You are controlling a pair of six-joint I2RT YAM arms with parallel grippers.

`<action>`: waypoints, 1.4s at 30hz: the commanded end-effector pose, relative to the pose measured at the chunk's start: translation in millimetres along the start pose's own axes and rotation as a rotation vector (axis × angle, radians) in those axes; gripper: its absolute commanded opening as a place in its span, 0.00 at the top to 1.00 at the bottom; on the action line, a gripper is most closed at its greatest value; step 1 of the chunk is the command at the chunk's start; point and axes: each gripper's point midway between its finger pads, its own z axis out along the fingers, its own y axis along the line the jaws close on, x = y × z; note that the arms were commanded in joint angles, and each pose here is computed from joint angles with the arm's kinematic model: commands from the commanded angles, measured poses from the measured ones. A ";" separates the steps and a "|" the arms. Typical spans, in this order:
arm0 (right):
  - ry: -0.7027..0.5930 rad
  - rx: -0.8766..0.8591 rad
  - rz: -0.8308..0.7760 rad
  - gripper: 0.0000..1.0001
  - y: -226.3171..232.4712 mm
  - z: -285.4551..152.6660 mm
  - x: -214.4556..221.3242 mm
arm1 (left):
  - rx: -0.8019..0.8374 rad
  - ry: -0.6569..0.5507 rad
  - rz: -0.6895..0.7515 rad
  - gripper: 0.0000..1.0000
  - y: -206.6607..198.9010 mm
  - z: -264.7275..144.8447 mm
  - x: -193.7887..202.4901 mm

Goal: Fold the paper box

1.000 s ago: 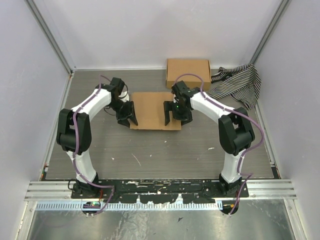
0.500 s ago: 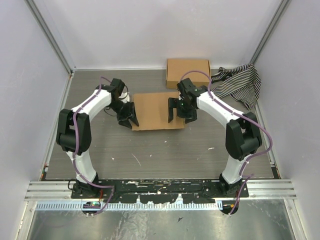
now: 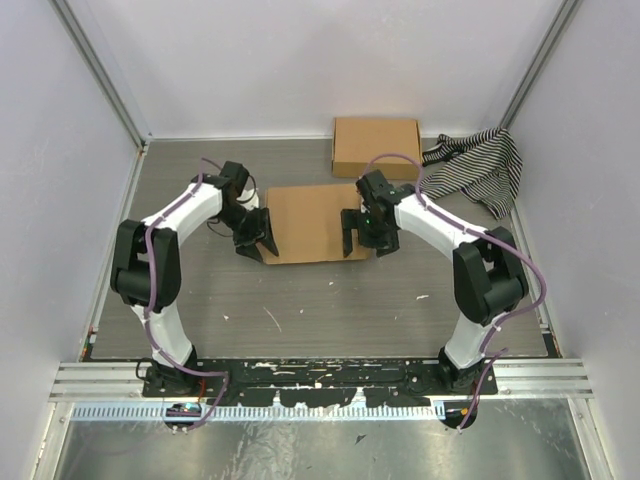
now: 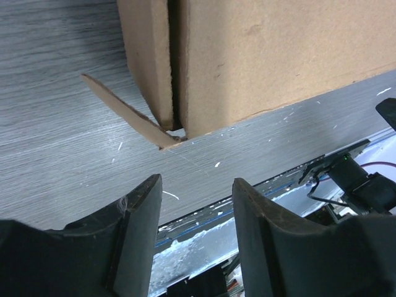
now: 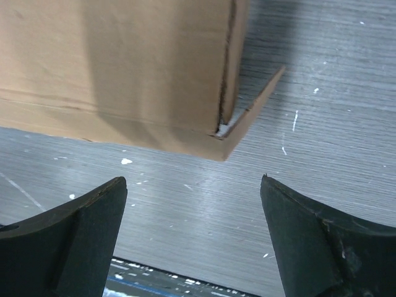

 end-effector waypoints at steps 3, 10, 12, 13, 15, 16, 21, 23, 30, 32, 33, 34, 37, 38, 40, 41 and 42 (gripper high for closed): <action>-0.270 -0.068 -0.046 0.06 2.8 -6.4 -27.6 | -0.056 -0.139 0.040 0.41 6.7 -8.5 -15.3; -0.374 -0.147 -0.045 0.07 13.4 1.5 -40.2 | -0.086 -0.264 0.054 0.38 14.1 -1.8 -39.9; -0.379 -0.142 -0.047 0.07 13.0 4.5 -42.3 | -0.086 -0.270 0.048 0.38 16.2 2.6 -42.2; -0.381 -0.138 -0.048 0.08 12.1 5.9 -43.3 | -0.090 -0.274 0.046 0.38 18.1 4.9 -42.9; -0.386 -0.132 -0.049 0.08 10.3 9.0 -43.8 | -0.094 -0.282 0.044 0.38 20.9 8.9 -44.1; -0.389 -0.129 -0.052 0.09 9.6 10.0 -44.0 | -0.093 -0.285 0.043 0.38 21.6 10.5 -44.3; -0.369 -0.128 -0.060 0.11 7.8 18.3 -38.4 | -0.069 -0.274 0.023 0.38 22.1 20.1 -43.6; -0.354 -0.141 -0.060 0.12 9.1 20.6 -34.8 | -0.053 -0.263 0.021 0.38 19.9 22.4 -41.6; -0.342 -0.166 -0.074 0.15 11.3 15.0 -25.0 | 0.002 -0.250 0.032 0.40 12.5 22.4 -33.9; -0.343 -0.176 -0.082 0.16 13.0 11.6 -23.7 | 0.037 -0.238 0.037 0.42 6.7 22.1 -30.7; -0.342 -0.179 -0.083 0.17 13.5 9.6 -23.6 | 0.053 -0.229 0.039 0.43 3.9 21.7 -28.7; -0.343 -0.184 -0.086 0.17 14.7 7.2 -23.7 | 0.061 -0.220 0.041 0.44 2.7 21.2 -26.4; -0.354 -0.203 -0.092 0.19 19.1 -2.3 -24.9 | 0.087 -0.212 0.053 0.50 -1.9 17.3 -21.9; -0.359 -0.207 -0.094 0.21 20.3 -5.9 -26.3 | 0.092 -0.209 0.056 0.51 -3.2 15.6 -20.2; -0.358 -0.209 -0.093 0.24 22.1 -11.9 -27.5 | 0.098 -0.200 0.059 0.55 -5.8 11.4 -17.1; -0.354 -0.211 -0.093 0.26 23.6 -15.5 -28.2 | 0.095 -0.185 0.058 0.57 -6.1 10.0 -14.5; -0.344 -0.213 -0.094 0.28 24.7 -18.3 -27.8 | 0.094 -0.169 0.059 0.59 -6.9 8.0 -12.1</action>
